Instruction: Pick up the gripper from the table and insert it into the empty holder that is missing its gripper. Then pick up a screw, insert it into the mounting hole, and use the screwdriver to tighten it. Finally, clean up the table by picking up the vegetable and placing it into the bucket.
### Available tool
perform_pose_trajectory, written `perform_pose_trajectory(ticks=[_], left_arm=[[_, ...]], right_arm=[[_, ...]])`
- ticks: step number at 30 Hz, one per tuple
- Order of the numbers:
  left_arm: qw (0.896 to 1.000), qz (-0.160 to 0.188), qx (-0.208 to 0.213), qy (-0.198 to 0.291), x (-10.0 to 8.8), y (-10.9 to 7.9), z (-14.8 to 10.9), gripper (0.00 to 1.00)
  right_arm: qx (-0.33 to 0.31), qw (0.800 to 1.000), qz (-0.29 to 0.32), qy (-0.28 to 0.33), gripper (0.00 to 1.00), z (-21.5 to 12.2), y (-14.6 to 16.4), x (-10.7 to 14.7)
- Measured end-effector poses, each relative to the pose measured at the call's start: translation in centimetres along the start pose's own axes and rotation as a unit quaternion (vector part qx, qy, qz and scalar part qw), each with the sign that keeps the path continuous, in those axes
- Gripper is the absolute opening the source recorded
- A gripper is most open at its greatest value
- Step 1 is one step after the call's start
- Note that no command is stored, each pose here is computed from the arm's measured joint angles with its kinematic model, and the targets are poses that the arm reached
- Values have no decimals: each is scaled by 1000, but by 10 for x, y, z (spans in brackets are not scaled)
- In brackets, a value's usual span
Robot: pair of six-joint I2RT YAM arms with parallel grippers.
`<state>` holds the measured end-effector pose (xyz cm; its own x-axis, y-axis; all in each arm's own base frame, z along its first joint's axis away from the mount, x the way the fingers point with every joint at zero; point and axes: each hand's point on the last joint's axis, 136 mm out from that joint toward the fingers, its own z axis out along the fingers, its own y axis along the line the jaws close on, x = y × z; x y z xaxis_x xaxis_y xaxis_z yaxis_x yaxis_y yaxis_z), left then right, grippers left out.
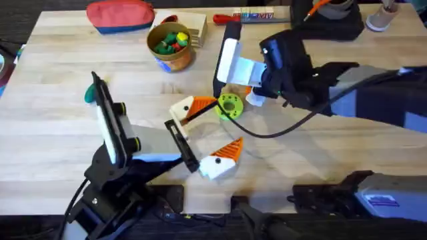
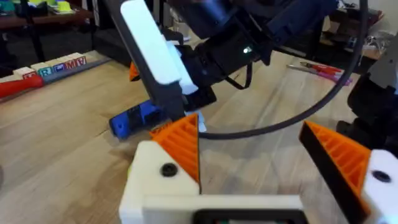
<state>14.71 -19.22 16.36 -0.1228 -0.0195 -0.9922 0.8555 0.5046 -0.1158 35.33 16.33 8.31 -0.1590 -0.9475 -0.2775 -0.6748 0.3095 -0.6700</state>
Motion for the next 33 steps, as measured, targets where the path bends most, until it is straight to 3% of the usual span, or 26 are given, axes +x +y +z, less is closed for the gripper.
perform_pose_trajectory(ticks=[5,8,12,16,17,18,19,20,22,26,30,32,33], left_arm=[[1000,4,-9,-2,-1,3,0,988],[999,12,-23,-25,-12,7,-1,988],[996,22,-58,-57,-28,18,-3,985],[992,-7,-127,-21,-12,42,-7,985],[964,-66,-254,46,-1,76,-35,985],[957,-72,-275,54,-4,80,-42,985],[932,-86,-340,89,-18,92,-65,985],[921,-88,-364,104,-25,97,-73,985],[899,-95,-404,141,-31,107,-85,985],[840,-126,-472,237,-36,131,-100,985],[800,-161,-503,285,-39,160,-95,985],[781,-173,-513,312,-31,172,-94,985],[754,-186,-527,345,-16,190,-98,985]], right_arm=[[28,998,59,-19,991,-19,-24,-2],[45,993,110,-23,992,-34,-42,6],[38,985,169,18,991,-44,-48,39],[19,970,230,74,991,-49,-45,73],[32,945,315,83,991,-69,-64,82],[36,939,332,82,991,-75,-70,82],[51,924,372,73,991,-90,-89,79],[55,919,384,69,991,-94,-95,77],[61,911,404,61,992,-99,-103,73],[63,892,445,56,991,-106,-109,70],[58,877,472,63,991,-107,-105,72],[54,872,482,69,991,-107,-101,74],[48,864,495,82,991,-108,-95,78]])
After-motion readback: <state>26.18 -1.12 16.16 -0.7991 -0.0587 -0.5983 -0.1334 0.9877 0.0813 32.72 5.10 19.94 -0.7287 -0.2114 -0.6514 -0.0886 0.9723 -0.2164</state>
